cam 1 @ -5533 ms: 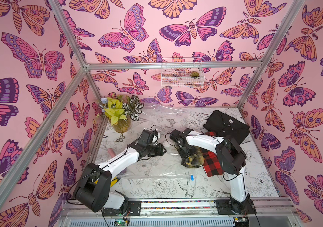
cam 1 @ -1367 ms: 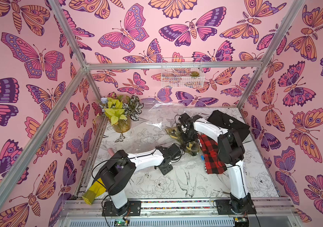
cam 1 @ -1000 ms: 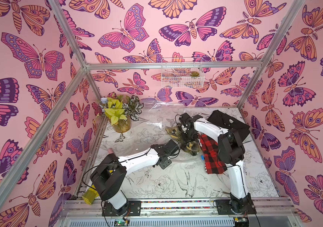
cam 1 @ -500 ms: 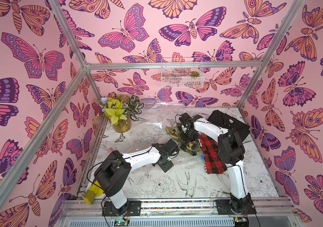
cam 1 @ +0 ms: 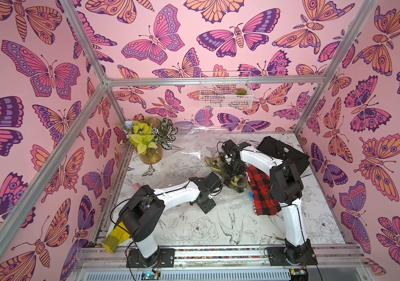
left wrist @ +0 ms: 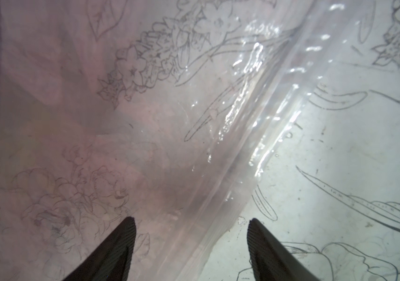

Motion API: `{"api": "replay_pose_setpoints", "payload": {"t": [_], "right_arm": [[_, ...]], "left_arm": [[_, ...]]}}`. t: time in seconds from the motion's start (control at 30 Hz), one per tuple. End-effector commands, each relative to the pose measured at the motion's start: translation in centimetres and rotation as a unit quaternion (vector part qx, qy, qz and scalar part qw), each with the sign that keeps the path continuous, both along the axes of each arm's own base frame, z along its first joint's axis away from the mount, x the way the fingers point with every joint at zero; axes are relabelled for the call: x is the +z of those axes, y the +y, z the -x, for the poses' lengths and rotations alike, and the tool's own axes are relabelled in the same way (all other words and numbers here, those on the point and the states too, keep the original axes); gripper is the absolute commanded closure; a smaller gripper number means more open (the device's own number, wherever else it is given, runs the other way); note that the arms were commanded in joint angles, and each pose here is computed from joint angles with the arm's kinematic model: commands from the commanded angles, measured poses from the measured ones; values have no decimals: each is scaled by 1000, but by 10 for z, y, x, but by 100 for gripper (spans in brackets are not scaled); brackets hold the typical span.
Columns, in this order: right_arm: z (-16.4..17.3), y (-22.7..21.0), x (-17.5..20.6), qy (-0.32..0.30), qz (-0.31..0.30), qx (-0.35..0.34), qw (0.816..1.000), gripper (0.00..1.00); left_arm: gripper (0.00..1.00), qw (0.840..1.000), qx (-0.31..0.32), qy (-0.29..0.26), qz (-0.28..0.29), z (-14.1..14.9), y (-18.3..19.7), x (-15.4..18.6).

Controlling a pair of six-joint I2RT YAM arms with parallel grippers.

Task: Place the folded shirt into the vacuum bag
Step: Open the vacuum bag at the center of the board.

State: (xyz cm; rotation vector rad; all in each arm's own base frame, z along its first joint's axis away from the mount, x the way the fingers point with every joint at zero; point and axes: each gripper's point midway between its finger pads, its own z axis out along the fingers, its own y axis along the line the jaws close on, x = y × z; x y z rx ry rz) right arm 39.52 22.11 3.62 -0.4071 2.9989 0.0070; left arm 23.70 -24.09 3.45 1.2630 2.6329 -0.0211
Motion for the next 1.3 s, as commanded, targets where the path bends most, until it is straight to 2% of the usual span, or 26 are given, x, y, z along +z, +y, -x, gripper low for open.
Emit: {"api": "replay_pose_setpoints", "payload": {"t": [0.0, 0.2, 0.37, 0.53, 1.03, 1.17, 1.27], "right_arm": [[14, -43, -52, 60, 78, -18, 995, 100], [14, -44, -51, 60, 79, -17, 995, 100], [15, -45, -52, 61, 81, -17, 995, 100], [16, -44, -54, 63, 80, -18, 995, 100], [12, -44, -48, 57, 78, -17, 995, 100], [11, -38, -29, 48, 59, -20, 997, 100], [8, -22, 7, 28, 2, -28, 999, 100]], "left_arm": [[24, 1000, -16, 20, -14, 11, 4, -9], [32, 999, -6, -7, -37, -4, 8, -9], [41, 999, 6, -31, -29, -15, 11, 4], [45, 998, 14, -54, -4, -20, 7, 20], [71, 998, 29, -54, -29, -25, 16, 4], [77, 998, 29, -49, -16, -23, 12, 5], [87, 998, 28, -49, -8, -23, 10, 8]]}}
